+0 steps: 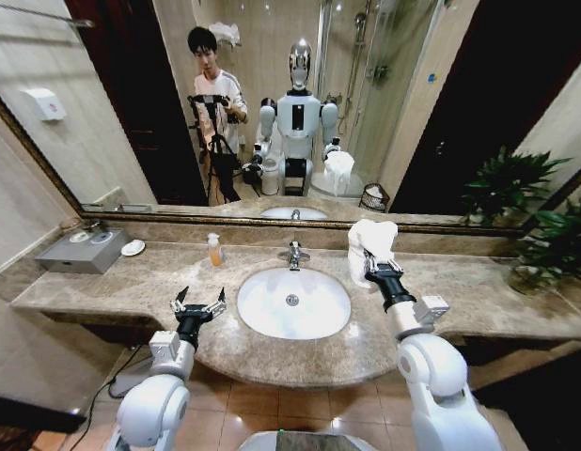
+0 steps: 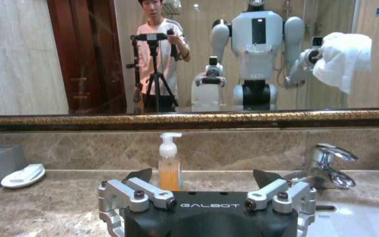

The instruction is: Pick up the towel from the sink counter and wipe the mirror surface.

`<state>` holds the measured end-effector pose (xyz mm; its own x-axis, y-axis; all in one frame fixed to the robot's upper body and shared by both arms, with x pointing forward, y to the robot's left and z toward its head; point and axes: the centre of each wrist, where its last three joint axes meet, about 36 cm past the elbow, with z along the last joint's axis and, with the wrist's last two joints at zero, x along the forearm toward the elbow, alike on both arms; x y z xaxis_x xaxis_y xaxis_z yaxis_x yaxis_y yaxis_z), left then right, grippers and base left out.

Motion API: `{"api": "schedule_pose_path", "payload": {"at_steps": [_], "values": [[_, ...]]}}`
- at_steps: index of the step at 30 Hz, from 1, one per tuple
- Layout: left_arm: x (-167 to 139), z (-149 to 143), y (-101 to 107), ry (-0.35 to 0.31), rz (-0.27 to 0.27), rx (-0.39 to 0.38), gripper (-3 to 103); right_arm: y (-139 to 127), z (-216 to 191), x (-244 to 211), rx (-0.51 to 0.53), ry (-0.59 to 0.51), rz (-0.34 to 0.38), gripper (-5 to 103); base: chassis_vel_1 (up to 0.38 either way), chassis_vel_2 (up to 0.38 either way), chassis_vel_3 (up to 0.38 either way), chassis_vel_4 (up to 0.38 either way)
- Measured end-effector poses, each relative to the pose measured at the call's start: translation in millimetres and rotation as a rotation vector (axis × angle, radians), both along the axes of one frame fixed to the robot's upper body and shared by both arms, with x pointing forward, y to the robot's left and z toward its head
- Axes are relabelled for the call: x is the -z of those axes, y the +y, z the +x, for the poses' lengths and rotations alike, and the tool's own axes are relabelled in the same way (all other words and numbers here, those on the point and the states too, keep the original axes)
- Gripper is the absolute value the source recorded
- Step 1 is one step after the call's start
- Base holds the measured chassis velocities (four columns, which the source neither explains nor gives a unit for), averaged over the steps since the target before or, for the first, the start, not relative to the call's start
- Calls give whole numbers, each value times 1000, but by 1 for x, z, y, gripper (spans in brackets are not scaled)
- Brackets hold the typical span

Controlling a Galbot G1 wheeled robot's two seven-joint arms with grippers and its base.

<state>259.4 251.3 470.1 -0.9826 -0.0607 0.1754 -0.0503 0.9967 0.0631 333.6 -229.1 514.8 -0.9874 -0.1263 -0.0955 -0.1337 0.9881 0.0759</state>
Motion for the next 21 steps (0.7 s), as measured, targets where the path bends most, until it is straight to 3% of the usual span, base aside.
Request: {"api": "schedule_pose_path", "payload": {"at_steps": [21], "values": [[0, 0, 0, 0, 0, 0, 100, 4, -2, -13, -15, -24, 2, 12, -88, 81, 90, -89]]}}
